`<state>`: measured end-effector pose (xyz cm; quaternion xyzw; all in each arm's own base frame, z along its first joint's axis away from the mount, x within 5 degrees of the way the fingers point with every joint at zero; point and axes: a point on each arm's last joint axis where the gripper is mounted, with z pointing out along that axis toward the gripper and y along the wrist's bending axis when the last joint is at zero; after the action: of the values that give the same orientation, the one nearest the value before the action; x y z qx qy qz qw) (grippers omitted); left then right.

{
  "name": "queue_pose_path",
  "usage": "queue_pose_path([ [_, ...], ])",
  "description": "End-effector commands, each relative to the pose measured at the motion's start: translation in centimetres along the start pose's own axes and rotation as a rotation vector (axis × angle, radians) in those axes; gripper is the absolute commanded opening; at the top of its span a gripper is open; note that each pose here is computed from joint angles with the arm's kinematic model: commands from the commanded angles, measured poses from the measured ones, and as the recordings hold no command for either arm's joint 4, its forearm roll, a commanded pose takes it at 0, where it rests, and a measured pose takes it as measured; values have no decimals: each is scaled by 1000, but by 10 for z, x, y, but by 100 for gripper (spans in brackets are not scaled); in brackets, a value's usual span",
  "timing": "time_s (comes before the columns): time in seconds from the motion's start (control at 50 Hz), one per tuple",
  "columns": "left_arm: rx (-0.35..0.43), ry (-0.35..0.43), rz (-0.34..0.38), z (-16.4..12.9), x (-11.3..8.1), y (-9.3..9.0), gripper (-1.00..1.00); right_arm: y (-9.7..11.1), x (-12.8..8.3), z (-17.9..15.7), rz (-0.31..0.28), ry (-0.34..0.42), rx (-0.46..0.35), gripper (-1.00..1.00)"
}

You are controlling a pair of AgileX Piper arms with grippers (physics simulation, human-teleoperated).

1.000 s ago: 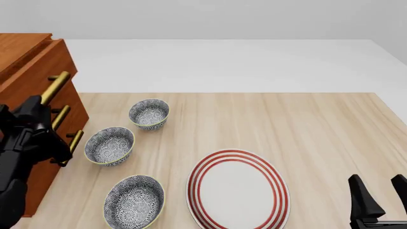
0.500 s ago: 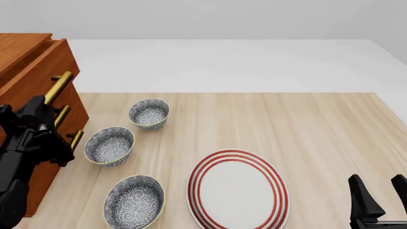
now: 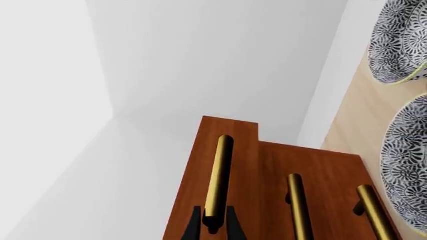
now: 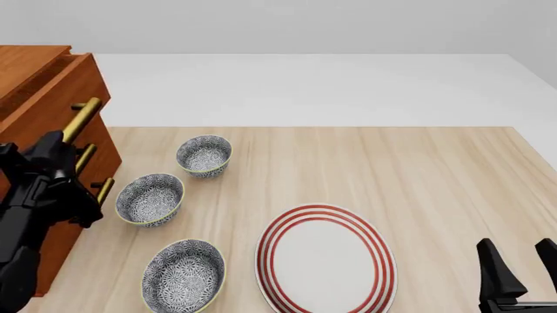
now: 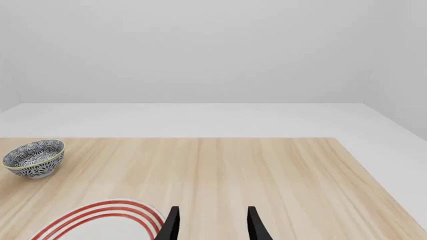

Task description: Open the top drawer of the cabinet.

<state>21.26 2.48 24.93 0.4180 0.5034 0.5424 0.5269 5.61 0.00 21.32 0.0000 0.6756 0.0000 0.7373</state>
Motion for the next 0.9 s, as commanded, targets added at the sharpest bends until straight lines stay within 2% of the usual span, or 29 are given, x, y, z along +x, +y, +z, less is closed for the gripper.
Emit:
queue_pose_path([
  [0.02, 1, 12, -10, -4, 1, -1, -100, 0, 0, 0, 0, 0, 0, 100],
  [0.9, -3, 3, -12, -4, -1, 3, -100, 0, 0, 0, 0, 0, 0, 100],
])
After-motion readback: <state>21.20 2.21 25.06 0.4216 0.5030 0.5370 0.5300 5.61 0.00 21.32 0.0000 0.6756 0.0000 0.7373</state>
